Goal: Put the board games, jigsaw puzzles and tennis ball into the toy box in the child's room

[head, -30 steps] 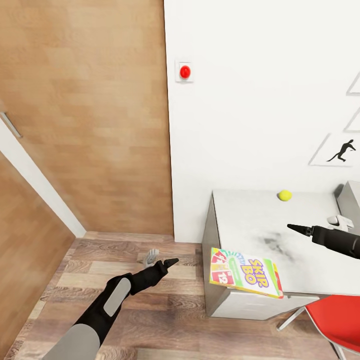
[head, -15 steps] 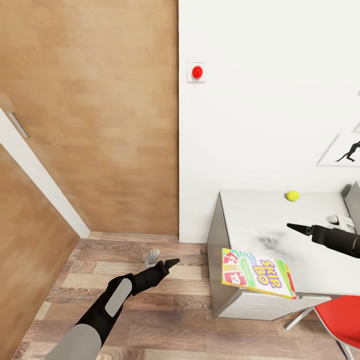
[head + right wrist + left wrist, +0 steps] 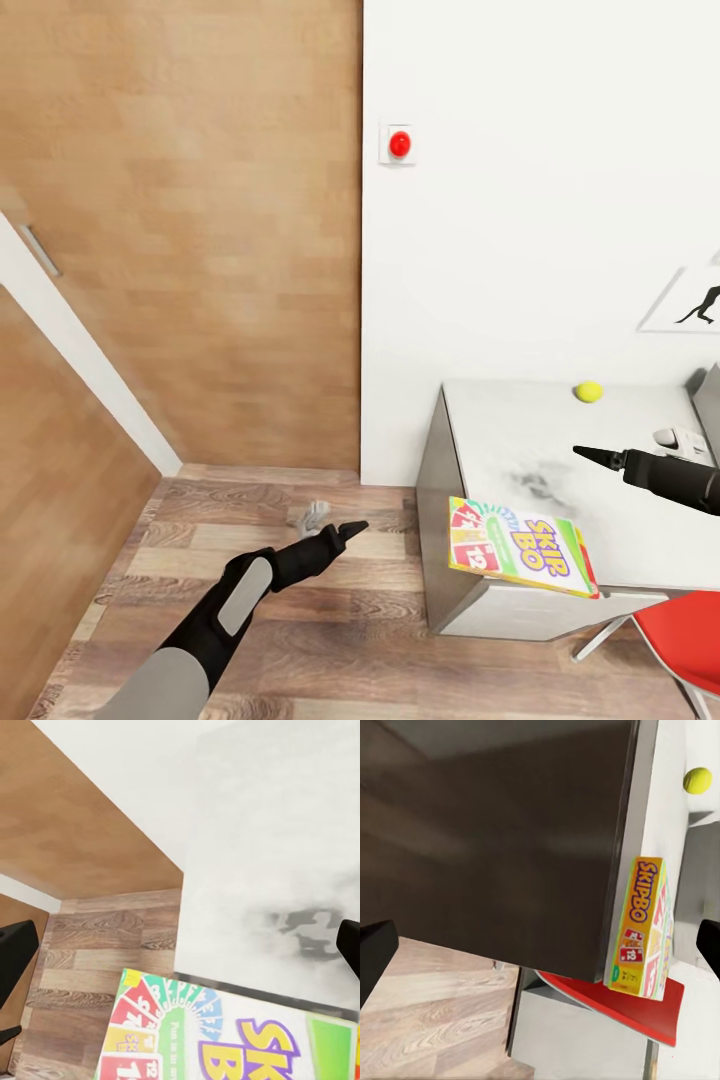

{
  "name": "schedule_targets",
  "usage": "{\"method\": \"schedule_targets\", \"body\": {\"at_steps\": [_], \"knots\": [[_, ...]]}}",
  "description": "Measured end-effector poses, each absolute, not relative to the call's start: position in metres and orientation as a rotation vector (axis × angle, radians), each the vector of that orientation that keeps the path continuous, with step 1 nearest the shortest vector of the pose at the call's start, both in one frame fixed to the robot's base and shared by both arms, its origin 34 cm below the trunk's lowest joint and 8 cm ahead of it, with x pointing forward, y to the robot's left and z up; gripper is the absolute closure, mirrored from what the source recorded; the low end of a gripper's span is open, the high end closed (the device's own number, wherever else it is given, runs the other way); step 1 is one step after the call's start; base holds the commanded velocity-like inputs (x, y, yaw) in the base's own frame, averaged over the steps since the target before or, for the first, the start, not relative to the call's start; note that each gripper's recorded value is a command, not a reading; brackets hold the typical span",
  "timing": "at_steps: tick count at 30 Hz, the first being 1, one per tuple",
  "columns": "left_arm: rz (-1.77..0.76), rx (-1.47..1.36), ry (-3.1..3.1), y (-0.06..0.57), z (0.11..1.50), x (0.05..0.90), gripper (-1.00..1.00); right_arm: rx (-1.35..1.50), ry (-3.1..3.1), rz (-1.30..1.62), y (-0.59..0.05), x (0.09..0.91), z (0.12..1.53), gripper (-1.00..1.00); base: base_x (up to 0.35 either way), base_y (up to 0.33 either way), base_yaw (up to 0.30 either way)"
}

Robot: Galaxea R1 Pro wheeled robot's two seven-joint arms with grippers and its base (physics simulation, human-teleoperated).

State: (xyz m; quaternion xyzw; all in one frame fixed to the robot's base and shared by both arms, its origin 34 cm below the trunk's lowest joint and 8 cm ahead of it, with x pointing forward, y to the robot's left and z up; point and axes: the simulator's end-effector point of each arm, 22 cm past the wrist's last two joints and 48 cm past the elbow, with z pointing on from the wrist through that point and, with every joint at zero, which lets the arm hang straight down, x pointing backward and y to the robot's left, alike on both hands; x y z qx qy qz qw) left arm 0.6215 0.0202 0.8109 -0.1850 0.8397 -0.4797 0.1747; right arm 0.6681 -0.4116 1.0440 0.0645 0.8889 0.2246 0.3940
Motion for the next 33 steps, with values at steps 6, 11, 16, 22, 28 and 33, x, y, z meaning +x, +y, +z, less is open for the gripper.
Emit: {"method": "schedule_targets", "body": {"at_steps": [6,11,16,22,28,33], "knots": [[-1.357,-0.502,2.382,0.0156,0.8117,0.6211,-1.0,0.162,2.255,0.57,-0.4111,0.6678,1.044,-1.0,0.0,0.007,0.0],[-1.352,-0.493,2.376,0.0143,0.8125,0.6221,-1.0,0.162,2.256,0.57,-0.4111,0.6677,1.0441,-1.0,0.035,0.031,0.0],[-1.349,-0.489,2.373,0.0137,0.8129,0.6226,-1.0,0.162,2.256,0.57,-0.4111,0.6675,1.0443,-1.0,0.144,0.05,0.0],[-1.347,-0.486,2.372,0.0132,0.8128,0.6228,-1.0,0.16,2.255,0.569,-0.4109,0.6676,1.0445,-1.0,0.125,0.026,0.0],[-1.345,-0.486,2.372,0.0132,0.8126,0.623,-1.0,0.16,2.255,0.569,-0.4108,0.6677,1.0445,-1.0,0.053,0.011,0.0],[-1.345,-0.485,2.372,0.013,0.8126,0.623,-1.0,0.16,2.255,0.569,-0.4107,0.6677,1.0446,-1.0,0.025,0.005,0.0]]}}
